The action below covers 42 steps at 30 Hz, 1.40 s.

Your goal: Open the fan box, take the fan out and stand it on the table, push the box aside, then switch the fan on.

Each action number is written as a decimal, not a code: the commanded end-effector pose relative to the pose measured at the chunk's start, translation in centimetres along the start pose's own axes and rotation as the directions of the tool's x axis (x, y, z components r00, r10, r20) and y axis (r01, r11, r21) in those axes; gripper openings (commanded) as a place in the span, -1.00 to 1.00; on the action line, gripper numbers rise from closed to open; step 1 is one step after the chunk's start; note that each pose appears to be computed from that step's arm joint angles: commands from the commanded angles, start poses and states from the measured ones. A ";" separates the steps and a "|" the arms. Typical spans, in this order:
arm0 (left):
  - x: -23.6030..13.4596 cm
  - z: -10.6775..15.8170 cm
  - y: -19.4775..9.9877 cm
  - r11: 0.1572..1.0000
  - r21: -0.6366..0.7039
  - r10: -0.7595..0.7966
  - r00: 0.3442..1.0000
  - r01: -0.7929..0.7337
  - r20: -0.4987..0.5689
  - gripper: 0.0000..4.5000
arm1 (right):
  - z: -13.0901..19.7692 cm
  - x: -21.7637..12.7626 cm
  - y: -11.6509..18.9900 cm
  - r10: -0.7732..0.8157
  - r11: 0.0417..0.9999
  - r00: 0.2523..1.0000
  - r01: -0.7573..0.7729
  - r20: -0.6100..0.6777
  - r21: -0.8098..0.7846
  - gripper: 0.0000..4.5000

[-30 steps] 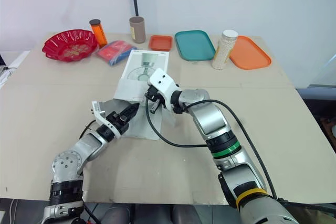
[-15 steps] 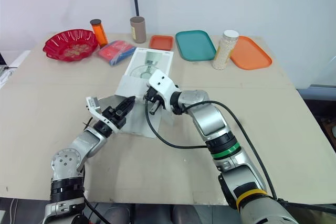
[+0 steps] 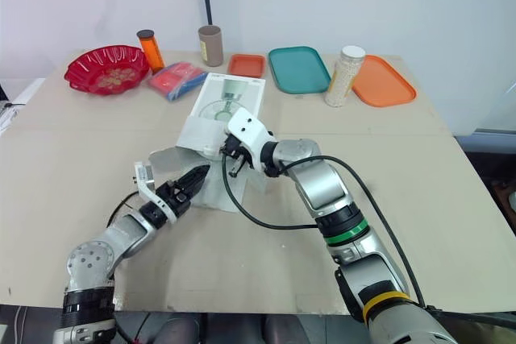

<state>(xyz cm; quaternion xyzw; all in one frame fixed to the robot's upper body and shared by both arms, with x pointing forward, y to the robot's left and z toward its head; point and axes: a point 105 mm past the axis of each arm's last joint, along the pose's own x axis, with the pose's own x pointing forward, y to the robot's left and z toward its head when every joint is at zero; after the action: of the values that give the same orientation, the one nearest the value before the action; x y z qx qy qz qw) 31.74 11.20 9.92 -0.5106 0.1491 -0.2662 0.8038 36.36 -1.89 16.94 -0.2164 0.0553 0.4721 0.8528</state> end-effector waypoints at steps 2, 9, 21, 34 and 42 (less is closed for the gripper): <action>0.3 -0.2 0.1 1.000 -0.006 0.002 1.000 -0.002 -0.001 0.71 | -0.7 0.1 0.6 0.019 1.000 1.000 -0.019 -0.025 0.009 -1.00; 1.9 0.1 0.1 1.000 -0.013 0.017 1.000 -0.017 0.015 0.71 | -0.7 0.0 0.5 0.018 1.000 0.999 -0.018 -0.028 0.005 -1.00; 3.2 0.2 0.8 0.997 -0.006 0.076 0.997 -0.076 0.008 0.71 | -0.4 -0.1 0.3 0.010 1.000 1.000 -0.010 -0.020 0.010 -1.00; 2.6 0.4 -0.6 1.000 0.014 -0.008 1.000 0.008 0.015 0.71 | 2.6 -2.3 -3.3 -0.070 0.997 0.996 0.068 0.052 0.042 -1.00; 3.0 0.8 -0.7 1.000 0.013 -0.004 1.000 0.004 0.021 0.71 | -0.1 -1.8 -4.3 -0.103 0.994 0.995 0.103 -0.017 0.044 -1.00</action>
<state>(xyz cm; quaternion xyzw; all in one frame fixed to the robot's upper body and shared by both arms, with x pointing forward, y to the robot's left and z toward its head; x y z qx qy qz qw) 34.23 9.85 10.55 -0.5120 0.1411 -0.2598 0.8065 38.60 -4.97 18.43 -0.1944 0.0695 0.4327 0.8776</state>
